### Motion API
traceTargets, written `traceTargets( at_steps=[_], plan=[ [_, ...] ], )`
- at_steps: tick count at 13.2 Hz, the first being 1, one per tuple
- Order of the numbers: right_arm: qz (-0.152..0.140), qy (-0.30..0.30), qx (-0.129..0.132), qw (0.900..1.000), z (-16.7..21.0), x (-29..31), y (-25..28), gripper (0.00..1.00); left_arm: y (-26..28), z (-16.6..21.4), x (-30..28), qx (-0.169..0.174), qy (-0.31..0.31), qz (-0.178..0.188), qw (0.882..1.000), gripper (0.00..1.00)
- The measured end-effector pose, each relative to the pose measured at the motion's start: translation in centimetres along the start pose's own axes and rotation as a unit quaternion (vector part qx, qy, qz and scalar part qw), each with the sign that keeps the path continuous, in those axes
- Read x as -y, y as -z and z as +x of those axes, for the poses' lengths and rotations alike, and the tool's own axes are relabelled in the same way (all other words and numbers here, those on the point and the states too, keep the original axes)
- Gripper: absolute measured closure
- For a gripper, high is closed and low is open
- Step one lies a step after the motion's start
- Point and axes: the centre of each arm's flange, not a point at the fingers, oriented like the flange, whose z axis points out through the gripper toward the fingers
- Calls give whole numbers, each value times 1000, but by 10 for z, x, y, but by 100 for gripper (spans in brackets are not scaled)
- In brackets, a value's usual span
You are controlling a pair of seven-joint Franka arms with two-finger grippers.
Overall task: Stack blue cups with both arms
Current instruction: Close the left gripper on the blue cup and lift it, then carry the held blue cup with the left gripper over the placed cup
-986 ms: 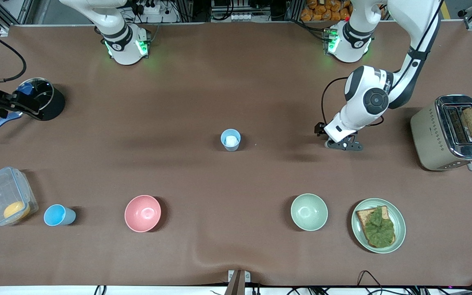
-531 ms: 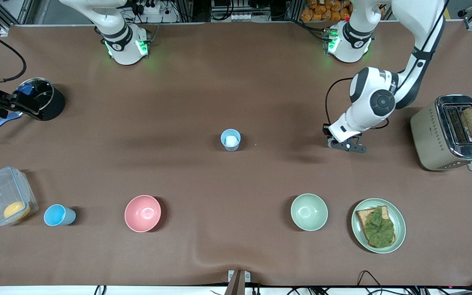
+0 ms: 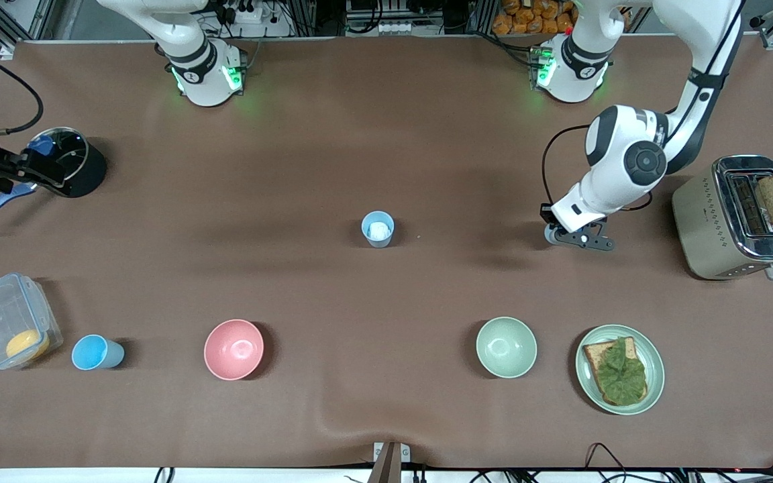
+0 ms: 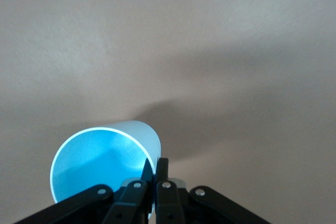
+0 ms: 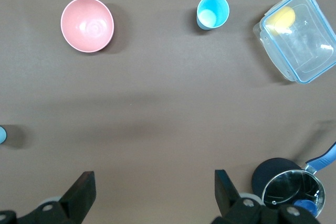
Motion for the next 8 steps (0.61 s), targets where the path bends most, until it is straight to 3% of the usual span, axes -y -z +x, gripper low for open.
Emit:
traceTargets(
  at_steps=[8],
  plan=[
    [0, 0, 1, 1000, 0, 0, 0, 0, 76, 24, -103, -70, -29, -13, 997, 97]
  ],
)
